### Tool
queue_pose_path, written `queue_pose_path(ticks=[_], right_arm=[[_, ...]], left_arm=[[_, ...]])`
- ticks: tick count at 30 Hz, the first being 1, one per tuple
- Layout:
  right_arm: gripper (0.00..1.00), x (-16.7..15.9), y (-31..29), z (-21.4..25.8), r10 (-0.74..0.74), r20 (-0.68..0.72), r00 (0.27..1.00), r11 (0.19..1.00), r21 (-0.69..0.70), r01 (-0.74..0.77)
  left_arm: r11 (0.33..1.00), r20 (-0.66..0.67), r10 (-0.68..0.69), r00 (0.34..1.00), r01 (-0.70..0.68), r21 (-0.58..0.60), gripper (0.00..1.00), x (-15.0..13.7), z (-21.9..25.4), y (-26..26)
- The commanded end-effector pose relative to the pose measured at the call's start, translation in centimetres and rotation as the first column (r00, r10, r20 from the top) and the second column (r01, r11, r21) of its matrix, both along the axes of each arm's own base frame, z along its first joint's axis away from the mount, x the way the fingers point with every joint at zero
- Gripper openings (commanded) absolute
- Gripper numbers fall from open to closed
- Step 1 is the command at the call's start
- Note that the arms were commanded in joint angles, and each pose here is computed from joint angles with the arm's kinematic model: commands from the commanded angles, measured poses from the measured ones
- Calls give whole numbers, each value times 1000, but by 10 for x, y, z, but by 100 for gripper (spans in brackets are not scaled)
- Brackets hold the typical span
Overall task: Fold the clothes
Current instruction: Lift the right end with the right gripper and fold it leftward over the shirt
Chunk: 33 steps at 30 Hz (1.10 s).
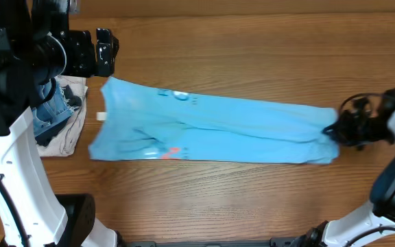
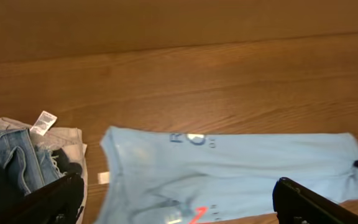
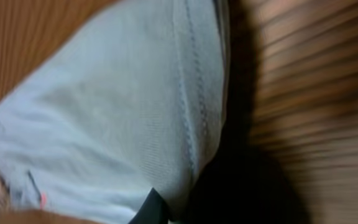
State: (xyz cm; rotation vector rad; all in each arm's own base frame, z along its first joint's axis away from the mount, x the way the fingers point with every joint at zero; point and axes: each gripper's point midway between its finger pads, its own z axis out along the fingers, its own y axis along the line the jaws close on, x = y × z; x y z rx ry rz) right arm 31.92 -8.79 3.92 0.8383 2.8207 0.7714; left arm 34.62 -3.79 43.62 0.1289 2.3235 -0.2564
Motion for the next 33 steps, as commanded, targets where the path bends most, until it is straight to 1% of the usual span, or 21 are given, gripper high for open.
queue_pose_path(ticks=[1,3,6,11,15,16,21,23,25,33], right_arm=[[4,13,-62,31,-119,10,993,980,-158,119],[4,20,-75,45,-126,31,992,970,-203,130],[4,30,-75,61,-117,52,992,969,-215,125],[4,43,-40,68,-16,39,999,975,-221,24],[4,57,22,71,120,49,992,979,-169,-110],[4,60,51,71,180,37,983,971,-163,-172],[4,58,145,70,323,6,946,937,-140,-319],[4,56,171,70,356,9,934,926,-137,-352],[4,56,209,71,401,32,916,909,-140,-393],[4,56,298,64,456,119,882,888,-131,-442]], left_arm=[[1000,27,15,1000,-14,-13,100,-7,10,1],[1000,28,15,1000,-15,-12,100,-7,10,1],[1000,28,15,1000,-14,-12,100,-7,10,1],[1000,28,15,1000,-14,-13,100,-7,10,1],[1000,28,14,1000,-14,-13,100,-7,10,1],[1000,27,14,1000,-14,-13,100,-7,9,1],[1000,27,14,1000,-14,-13,100,-7,9,1],[1000,26,14,1000,-14,-13,100,-7,9,1],[1000,26,14,1000,-14,-13,100,-7,9,1],[1000,26,14,1000,-14,-13,100,-7,9,1]])
